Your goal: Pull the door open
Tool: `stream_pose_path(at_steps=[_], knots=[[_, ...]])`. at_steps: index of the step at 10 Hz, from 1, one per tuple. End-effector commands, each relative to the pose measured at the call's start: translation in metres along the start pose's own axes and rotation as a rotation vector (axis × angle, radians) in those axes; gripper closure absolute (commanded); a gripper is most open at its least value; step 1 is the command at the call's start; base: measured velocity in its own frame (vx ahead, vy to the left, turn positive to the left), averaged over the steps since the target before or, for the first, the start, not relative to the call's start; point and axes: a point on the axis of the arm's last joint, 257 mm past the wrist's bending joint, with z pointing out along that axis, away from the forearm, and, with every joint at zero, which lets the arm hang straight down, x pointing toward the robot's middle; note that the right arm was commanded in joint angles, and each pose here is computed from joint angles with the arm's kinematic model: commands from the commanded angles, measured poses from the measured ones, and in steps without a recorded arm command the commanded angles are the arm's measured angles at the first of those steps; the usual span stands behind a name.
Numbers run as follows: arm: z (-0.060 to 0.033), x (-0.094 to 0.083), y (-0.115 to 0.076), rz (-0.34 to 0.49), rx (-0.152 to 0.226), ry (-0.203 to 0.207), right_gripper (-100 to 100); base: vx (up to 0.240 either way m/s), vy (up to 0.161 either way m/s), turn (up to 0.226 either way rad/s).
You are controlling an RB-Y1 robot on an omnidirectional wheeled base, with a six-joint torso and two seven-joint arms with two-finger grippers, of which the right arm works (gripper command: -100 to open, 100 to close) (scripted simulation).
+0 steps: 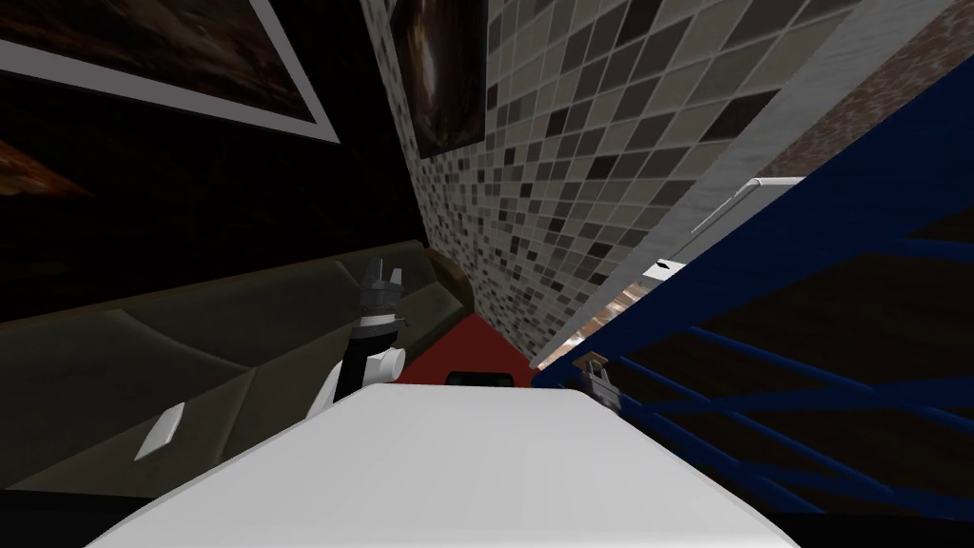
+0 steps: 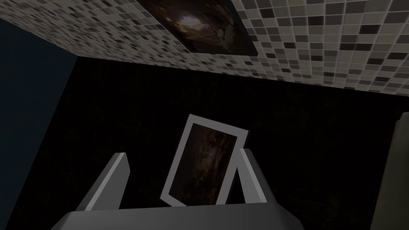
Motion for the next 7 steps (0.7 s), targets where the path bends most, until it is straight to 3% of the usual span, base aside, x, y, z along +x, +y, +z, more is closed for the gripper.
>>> stream_pose_path(at_steps=[1, 2, 3, 7], knots=[[0.0000, 0.000, 0.000, 0.000, 0.000, 0.000, 100, -0.082, 0.014, 0.017], [-0.0054, -0.001, -0.010, 0.000, 0.038, -0.002, 100, -0.167, -0.011, 0.050], [-0.0065, -0.001, -0.012, 0.000, 0.046, -0.002, 100, -0.220, 0.014, 0.060], [-0.0199, 0.000, -0.034, 0.002, 0.139, 0.001, 100, -0.229, 0.009, 0.055]])
